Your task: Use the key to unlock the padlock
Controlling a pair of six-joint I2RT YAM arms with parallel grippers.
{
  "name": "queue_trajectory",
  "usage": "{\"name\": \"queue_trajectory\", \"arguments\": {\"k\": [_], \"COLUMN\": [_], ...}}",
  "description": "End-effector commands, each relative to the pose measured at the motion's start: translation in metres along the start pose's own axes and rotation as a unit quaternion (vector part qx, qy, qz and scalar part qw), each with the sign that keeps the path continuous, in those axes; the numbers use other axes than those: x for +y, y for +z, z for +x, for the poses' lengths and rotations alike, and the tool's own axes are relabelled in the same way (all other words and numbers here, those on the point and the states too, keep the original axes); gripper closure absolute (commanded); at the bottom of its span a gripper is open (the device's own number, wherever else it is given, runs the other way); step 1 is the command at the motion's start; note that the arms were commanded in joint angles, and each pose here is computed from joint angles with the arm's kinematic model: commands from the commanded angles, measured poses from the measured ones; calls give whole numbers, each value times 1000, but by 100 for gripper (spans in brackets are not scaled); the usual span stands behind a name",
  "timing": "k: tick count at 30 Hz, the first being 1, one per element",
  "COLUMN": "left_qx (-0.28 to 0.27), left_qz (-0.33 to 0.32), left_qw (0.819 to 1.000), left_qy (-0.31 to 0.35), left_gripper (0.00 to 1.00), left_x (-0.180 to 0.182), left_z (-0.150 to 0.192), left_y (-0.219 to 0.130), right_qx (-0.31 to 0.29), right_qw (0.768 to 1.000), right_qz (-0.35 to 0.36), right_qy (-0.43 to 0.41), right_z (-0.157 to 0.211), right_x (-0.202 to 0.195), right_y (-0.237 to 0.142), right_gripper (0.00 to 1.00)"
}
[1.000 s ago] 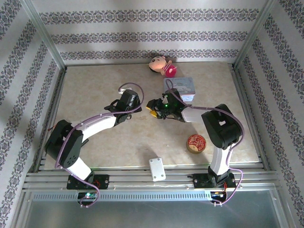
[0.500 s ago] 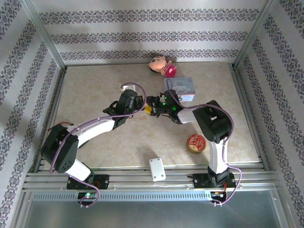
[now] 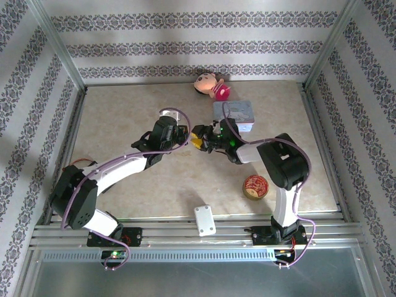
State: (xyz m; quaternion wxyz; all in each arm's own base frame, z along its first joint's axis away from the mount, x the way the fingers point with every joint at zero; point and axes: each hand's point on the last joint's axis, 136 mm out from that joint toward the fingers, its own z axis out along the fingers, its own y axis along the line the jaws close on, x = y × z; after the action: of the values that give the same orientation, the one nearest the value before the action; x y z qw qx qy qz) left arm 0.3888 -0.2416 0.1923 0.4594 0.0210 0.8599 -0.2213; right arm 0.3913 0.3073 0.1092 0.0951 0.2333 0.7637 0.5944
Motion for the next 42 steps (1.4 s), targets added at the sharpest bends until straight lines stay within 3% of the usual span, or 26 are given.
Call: {"name": "queue_trajectory", "arguments": {"k": [1, 8, 12, 17, 21, 42], "left_qx": [2, 79, 82, 82, 83, 101], "left_qz": [62, 38, 40, 61, 83, 134], "left_qw": [995, 993, 994, 994, 992, 986], "left_qy": [76, 79, 57, 39, 33, 13], "left_gripper": [100, 100, 100, 100, 100, 100], "left_x": [-40, -47, -51, -61, -70, -86], "left_z": [-33, -46, -54, -59, -62, -58], "left_y": [-29, -52, -62, -67, -73, -84], "right_qx": [-23, -39, -52, -71, -83, -47], "right_qw": [994, 953, 909, 839, 803, 779], "right_qz": [-22, -26, -33, -59, -71, -101], "right_qy": [-107, -300, -411, -536, -586, -617], "right_z": [-8, 12, 33, 65, 75, 90], "right_x": [19, 39, 63, 98, 116, 132], "right_y": [-32, -71, -86, -97, -100, -82], "right_gripper": [54, 61, 61, 61, 61, 60]}}
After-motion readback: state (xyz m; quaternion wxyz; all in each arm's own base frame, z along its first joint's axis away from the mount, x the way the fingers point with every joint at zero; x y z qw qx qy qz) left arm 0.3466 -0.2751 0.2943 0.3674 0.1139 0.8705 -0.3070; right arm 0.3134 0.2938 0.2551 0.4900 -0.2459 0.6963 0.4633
